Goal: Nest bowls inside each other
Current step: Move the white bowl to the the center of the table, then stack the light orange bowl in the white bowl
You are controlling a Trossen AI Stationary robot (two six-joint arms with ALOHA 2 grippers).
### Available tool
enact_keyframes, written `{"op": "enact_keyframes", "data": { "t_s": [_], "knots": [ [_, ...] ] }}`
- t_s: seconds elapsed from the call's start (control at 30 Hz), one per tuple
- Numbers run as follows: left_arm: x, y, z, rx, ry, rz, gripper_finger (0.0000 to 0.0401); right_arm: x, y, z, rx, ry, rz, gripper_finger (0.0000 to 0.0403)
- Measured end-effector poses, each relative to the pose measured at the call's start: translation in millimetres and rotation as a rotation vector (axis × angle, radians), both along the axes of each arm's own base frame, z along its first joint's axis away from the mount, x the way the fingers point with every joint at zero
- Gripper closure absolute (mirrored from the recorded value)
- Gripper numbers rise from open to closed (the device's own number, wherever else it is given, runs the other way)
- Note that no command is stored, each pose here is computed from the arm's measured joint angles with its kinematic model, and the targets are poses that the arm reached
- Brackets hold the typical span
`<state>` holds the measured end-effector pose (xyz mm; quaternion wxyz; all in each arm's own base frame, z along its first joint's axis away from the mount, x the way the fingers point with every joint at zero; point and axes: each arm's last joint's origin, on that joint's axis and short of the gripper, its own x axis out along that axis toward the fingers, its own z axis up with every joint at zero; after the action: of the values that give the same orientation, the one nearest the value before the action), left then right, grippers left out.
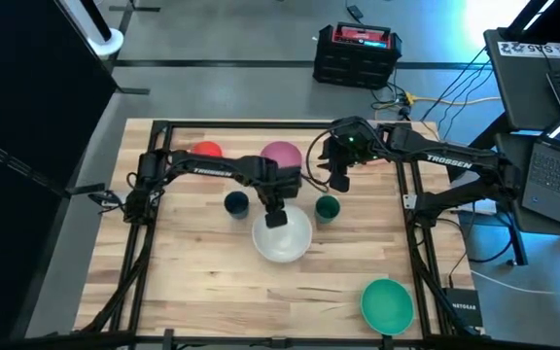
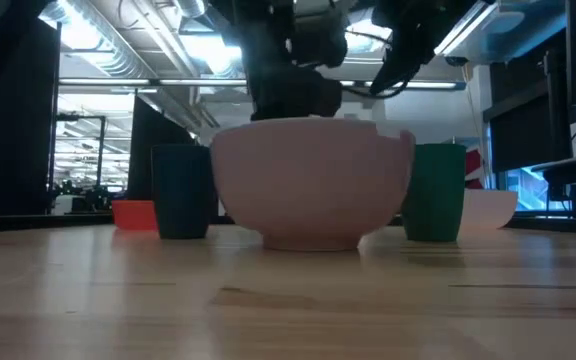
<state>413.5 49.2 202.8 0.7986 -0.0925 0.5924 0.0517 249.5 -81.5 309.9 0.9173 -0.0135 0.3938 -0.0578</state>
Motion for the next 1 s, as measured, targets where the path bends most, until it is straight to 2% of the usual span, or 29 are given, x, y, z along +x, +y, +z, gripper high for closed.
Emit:
{"op": "enact_keyframes", "data": {
  "t_s": [0.33, 0.53, 0.87, 1.0],
  "knots": [
    [-7, 35, 0, 0.033, 0.01, 0.013, 0.0396, 0, 0, 0, 0.006, -0.001, 0.005, 0.0306],
    [-9, 40, 0, 0.054, 0.029, 0.032, 0.0351, 0, 0, 0, 0.005, -0.002, 0.005, 0.0306],
    [-10, 36, 22, 0.049, 0.006, 0.026, 0.0283, 1, 0, 1, 0.001, -0.014, 0.004, 0.0306],
    [-10, 36, 42, 0.046, 0.015, 0.024, 0.0277, 1, 0, 1, -0.007, -0.017, -0.002, 0.0306]
  ]
}}
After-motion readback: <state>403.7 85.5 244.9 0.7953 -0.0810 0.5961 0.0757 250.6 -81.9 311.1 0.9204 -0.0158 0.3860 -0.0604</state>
